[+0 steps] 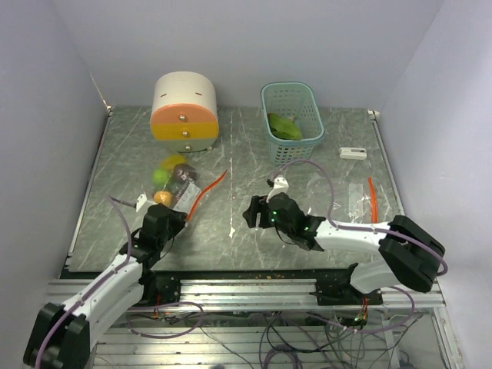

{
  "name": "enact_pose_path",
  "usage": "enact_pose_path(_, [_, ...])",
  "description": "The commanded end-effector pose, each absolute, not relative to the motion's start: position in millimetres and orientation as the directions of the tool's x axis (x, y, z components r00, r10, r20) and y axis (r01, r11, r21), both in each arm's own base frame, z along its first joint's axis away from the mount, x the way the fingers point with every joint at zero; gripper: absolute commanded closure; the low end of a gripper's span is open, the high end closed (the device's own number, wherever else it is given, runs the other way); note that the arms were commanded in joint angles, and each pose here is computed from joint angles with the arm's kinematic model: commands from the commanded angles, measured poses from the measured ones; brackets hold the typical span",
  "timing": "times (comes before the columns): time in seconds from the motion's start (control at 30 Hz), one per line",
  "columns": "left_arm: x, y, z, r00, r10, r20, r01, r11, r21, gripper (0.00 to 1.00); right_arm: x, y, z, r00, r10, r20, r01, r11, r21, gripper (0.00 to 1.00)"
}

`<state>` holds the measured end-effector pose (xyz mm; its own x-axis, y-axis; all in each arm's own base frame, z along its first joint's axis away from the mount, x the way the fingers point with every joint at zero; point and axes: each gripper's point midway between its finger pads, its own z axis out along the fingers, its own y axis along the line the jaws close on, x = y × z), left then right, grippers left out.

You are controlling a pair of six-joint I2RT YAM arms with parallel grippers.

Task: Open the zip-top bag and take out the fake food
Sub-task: Pick up the zipper food storage bag at the center of the board.

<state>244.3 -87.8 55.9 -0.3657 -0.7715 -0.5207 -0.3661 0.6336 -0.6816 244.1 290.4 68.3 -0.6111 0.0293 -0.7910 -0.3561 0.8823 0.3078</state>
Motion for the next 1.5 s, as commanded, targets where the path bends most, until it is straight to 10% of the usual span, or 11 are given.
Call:
enact_pose_path(0.0, [254,-131,76,-0.475,-0.742,-0.472,-0.167,0.603,-0.78,0.93,239,308,111,-0.612,0.265,-0.745,-0.408,0.701,0.585,0.31])
enact_pose_path(0.43, [243,-177,111,-0.532,-0.686,-0.497,0.006,0.584,-0.812,0.93,234,309,133,-0.689,0.455,-0.565,-0.409,0.399,0.821,0.14])
enact_pose_path(0.97, [233,-219,134,-0.554,-0.521,-0.65,0.149,0.706,-0.693,0.93,265,351,105,-0.737,0.327,-0.592,-0.304,0.621,0.722,0.21])
enact_pose_path(1.17, [230,-221,138,-0.541,-0.495,-0.68,0.156,0.735,-0.66,0.93,273,355,83,-0.75,0.269,-0.604,-0.259,0.721,0.643,0.37])
enact_pose_path(1.47, [230,-209,120,-0.542,-0.483,-0.688,0.098,0.776,-0.623,0.93,270,348,85,-0.741,0.315,-0.593,-0.236,0.704,0.67,0.97])
